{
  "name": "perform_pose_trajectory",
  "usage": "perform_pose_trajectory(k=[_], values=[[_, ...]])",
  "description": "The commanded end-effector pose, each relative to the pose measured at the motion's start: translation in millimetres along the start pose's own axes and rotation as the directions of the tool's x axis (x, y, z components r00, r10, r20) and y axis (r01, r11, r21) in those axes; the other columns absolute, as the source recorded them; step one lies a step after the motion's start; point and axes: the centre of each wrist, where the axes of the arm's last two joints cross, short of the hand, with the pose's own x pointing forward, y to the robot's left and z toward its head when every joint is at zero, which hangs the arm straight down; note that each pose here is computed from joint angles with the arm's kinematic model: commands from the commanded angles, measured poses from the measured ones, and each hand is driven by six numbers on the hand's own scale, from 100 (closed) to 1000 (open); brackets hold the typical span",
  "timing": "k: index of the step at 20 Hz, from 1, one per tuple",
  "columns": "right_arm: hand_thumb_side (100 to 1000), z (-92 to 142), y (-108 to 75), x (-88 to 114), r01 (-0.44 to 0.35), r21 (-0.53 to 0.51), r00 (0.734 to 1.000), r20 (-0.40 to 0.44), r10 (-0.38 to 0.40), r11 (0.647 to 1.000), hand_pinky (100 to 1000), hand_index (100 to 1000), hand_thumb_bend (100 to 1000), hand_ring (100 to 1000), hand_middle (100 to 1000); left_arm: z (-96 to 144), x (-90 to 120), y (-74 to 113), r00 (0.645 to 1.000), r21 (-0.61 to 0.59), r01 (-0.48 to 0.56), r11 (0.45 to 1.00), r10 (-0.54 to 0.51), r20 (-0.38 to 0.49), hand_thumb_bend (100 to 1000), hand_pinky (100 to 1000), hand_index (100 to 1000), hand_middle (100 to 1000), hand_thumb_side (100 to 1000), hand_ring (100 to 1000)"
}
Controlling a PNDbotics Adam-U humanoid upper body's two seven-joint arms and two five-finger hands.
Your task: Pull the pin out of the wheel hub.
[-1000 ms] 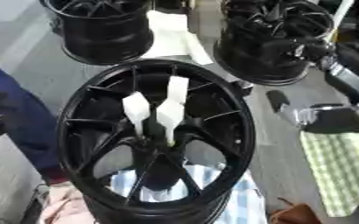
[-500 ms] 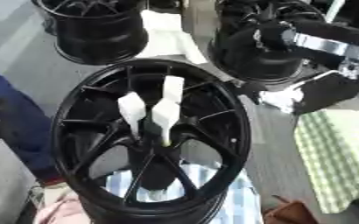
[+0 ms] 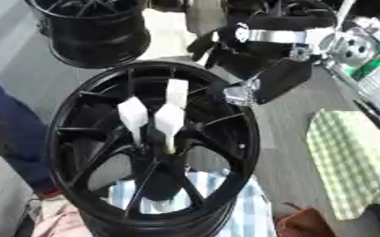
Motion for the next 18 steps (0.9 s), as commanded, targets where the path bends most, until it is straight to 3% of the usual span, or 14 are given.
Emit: perform_pose_trajectory(k=[1, 7, 18], values=[[414, -13, -5.6, -8, -0.026, 0.023, 0.999, -0.02, 0.026, 0.999, 842, 961, 224, 869, 911, -5, 6, -0.9, 1.0, -0.03, 0.013, 0.999, -0.012, 0.02, 100, 675, 827, 652, 1000, 467], [402, -35, -4.6, -23, -0.028, 0.02, 0.999, -0.018, 0.028, 0.999, 865, 976, 276, 926, 949, -10, 5, -3.6, 1.0, -0.059, 0.003, 0.998, -0.001, 0.03, 100, 676, 827, 652, 1000, 473], [382, -47, 2.4, -47, -0.063, 0.011, 0.995, -0.075, 0.063, 0.998, 874, 977, 292, 935, 944, -14, 5, -5.4, 0.999, -0.08, -0.008, 0.997, 0.011, 0.038, 100, 677, 828, 653, 1000, 475]])
